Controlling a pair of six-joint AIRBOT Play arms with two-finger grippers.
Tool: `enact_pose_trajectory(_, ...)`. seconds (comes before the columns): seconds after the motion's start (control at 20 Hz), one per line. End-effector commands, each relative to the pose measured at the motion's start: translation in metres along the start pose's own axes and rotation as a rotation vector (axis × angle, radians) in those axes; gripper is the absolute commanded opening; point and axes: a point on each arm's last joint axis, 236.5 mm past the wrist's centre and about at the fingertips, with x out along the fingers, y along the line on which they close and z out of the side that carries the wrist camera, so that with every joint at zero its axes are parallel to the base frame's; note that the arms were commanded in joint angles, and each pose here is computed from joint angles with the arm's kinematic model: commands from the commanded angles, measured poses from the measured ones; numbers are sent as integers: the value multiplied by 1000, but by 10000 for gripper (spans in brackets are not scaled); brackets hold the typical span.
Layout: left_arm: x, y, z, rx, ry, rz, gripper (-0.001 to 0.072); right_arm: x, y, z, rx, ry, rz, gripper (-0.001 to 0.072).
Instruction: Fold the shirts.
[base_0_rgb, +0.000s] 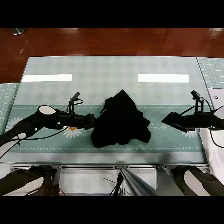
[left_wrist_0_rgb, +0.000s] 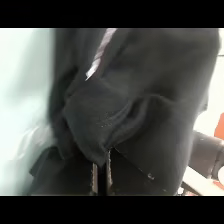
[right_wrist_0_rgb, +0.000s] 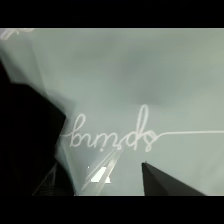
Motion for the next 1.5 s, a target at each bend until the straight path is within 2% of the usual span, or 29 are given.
enact_pose_trajectory(0.0, -1, -18, 12, 57, -33, -89, 27, 15, 11, -25, -54, 77, -8, 600)
enact_pose_trajectory(0.2, -16, -23, 27, 49, -59, -125, 27, 30, 20, -59, -105, 179, 2, 600)
enact_pose_trajectory(0.35, -17, -23, 29, 49, -63, -126, 27, 37, 37, -52, -137, 137, 34, 600)
enact_pose_trajectory(0.65, -17, -23, 29, 46, -62, -126, 28, 74, 60, -63, -135, 216, 104, 593)
enact_pose_trajectory(0.75, -17, -23, 29, 46, -63, -125, 27, 82, 68, -61, -115, 214, 142, 495)
enact_pose_trajectory(0.85, -18, -24, 30, 43, -66, -129, 28, 82, 83, -55, -141, 198, 207, 83)
enact_pose_trajectory(0.9, -18, -27, 32, 38, -76, -142, 27, 78, 93, -48, -186, 179, 238, 26)
enact_pose_trajectory(0.95, -22, -38, 40, 61, -107, -176, 27, 70, 103, -40, -223, 172, 252, 26)
enact_pose_trajectory(1.1, -80, -115, 101, 221, -319, -312, 26, 5, 145, 34, -439, 19, 188, 26)
enact_pose_trajectory(1.25, -189, -224, 157, 471, -594, -366, 26, -151, 225, 138, -645, -419, 102, 25)
enact_pose_trajectory(1.35, -260, -286, 166, 613, -744, -283, 25, -278, 286, 144, -764, -688, 139, 25)
enact_pose_trajectory(1.45, -321, -332, 152, 770, -864, -97, 25, -388, 326, 113, -878, -929, 183, 25)
